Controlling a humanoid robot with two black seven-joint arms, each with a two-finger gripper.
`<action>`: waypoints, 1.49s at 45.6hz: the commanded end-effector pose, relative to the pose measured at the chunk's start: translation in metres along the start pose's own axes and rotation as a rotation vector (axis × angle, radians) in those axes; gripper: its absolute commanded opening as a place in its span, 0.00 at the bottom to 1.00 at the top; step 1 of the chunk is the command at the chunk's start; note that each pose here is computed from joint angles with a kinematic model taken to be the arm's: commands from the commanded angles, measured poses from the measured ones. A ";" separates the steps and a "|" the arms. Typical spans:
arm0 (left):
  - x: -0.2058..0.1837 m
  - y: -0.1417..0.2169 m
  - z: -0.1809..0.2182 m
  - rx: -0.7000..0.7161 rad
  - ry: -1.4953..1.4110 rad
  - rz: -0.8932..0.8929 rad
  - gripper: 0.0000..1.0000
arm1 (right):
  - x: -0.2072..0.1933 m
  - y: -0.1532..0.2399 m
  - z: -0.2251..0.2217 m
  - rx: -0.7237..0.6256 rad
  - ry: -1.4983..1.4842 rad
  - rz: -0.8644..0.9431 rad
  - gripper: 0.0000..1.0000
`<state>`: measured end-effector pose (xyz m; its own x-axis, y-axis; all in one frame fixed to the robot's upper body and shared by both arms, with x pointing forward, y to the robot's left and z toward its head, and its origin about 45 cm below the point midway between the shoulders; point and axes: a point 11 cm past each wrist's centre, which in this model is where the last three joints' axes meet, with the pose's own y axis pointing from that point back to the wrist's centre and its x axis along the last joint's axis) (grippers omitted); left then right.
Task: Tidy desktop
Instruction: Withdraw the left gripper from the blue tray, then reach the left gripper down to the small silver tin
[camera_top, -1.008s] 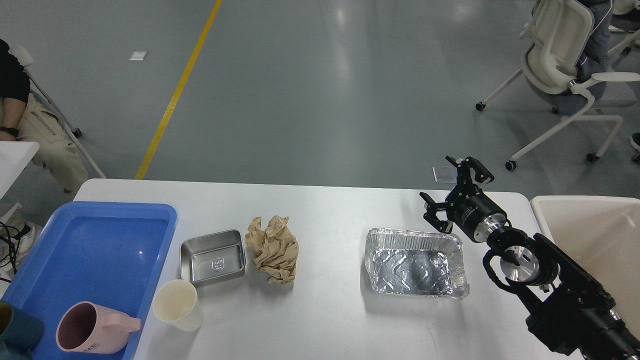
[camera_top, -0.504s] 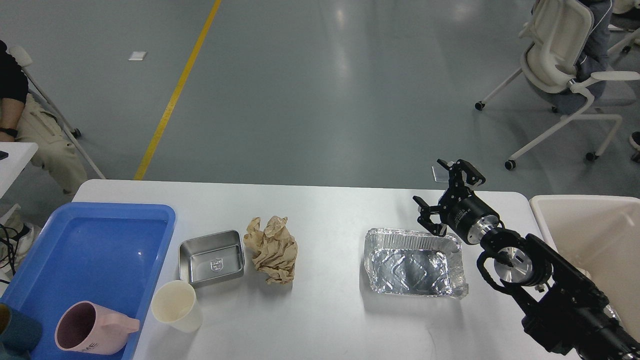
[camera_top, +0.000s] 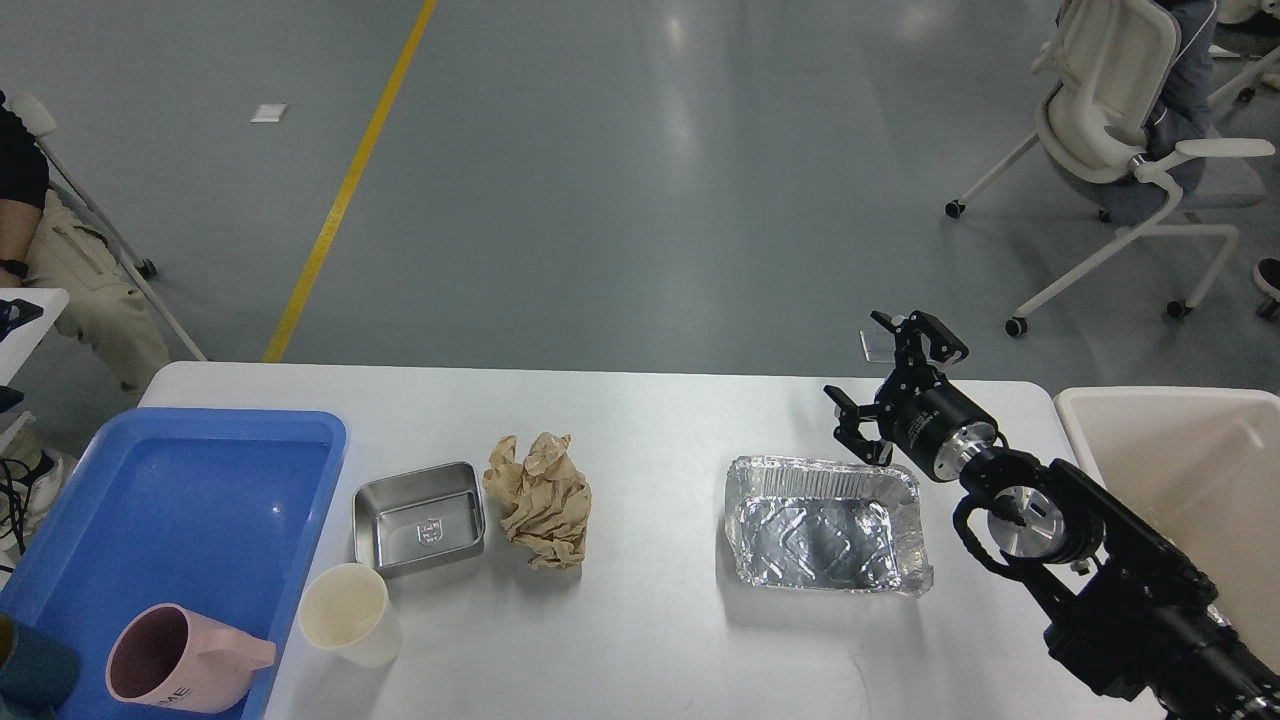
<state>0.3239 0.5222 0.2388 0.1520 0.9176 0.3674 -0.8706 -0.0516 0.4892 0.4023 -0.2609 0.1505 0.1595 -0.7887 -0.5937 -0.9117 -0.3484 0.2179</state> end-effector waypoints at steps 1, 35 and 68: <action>-0.005 -0.002 0.002 -0.004 0.016 -0.009 0.97 | 0.000 0.000 0.003 -0.009 0.004 -0.001 1.00; -0.026 -0.006 0.003 -0.016 0.033 -0.122 0.97 | -0.006 -0.002 0.000 0.002 -0.003 -0.015 1.00; -0.054 -0.006 -0.004 0.004 -0.932 -0.397 0.97 | -0.026 -0.013 -0.009 0.028 -0.014 -0.064 1.00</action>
<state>0.3144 0.4800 0.2079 0.6822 0.3292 0.6529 -0.7233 0.1734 0.6684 0.4107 -0.2413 0.1663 0.2051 -0.7606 -0.6160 -0.9092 -0.3811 0.1677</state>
